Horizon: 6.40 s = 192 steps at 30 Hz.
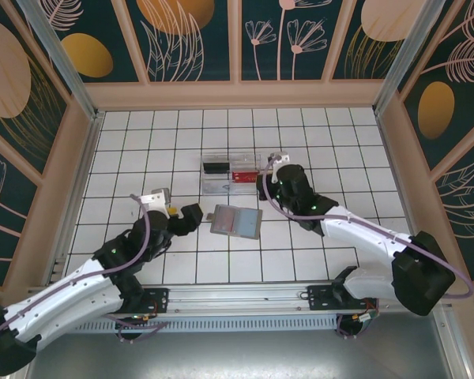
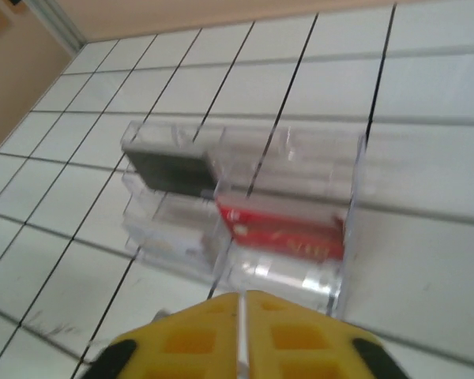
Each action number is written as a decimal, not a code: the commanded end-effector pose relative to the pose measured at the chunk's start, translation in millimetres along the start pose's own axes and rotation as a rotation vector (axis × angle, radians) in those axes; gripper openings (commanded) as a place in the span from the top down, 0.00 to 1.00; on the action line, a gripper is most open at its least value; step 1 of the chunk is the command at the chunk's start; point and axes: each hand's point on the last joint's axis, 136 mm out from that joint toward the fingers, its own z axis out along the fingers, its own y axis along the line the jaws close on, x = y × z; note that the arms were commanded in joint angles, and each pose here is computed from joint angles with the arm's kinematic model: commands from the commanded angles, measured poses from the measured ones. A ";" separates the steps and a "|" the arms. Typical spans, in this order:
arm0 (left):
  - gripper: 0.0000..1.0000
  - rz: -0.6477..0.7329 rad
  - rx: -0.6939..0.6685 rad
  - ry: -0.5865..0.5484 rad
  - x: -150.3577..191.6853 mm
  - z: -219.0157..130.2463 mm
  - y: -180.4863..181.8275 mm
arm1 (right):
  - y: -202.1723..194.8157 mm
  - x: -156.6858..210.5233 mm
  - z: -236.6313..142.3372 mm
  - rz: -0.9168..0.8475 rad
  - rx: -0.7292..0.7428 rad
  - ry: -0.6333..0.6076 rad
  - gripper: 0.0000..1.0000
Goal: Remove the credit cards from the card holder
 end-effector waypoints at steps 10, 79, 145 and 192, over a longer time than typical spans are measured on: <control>0.22 -0.011 0.075 0.090 21.3 35.5 -26.1 | -19.0 91.9 -9.9 0.295 -0.056 0.155 0.98; 0.36 0.038 0.129 0.418 112.2 116.2 -43.2 | -16.3 163.3 22.4 0.307 0.009 0.377 0.79; 0.80 0.047 -0.055 0.363 107.6 120.5 28.5 | 61.0 126.3 45.5 0.419 -0.212 0.373 0.83; 0.80 0.007 -0.054 0.385 112.2 116.0 29.2 | 50.4 151.9 62.0 0.517 -0.218 0.458 1.00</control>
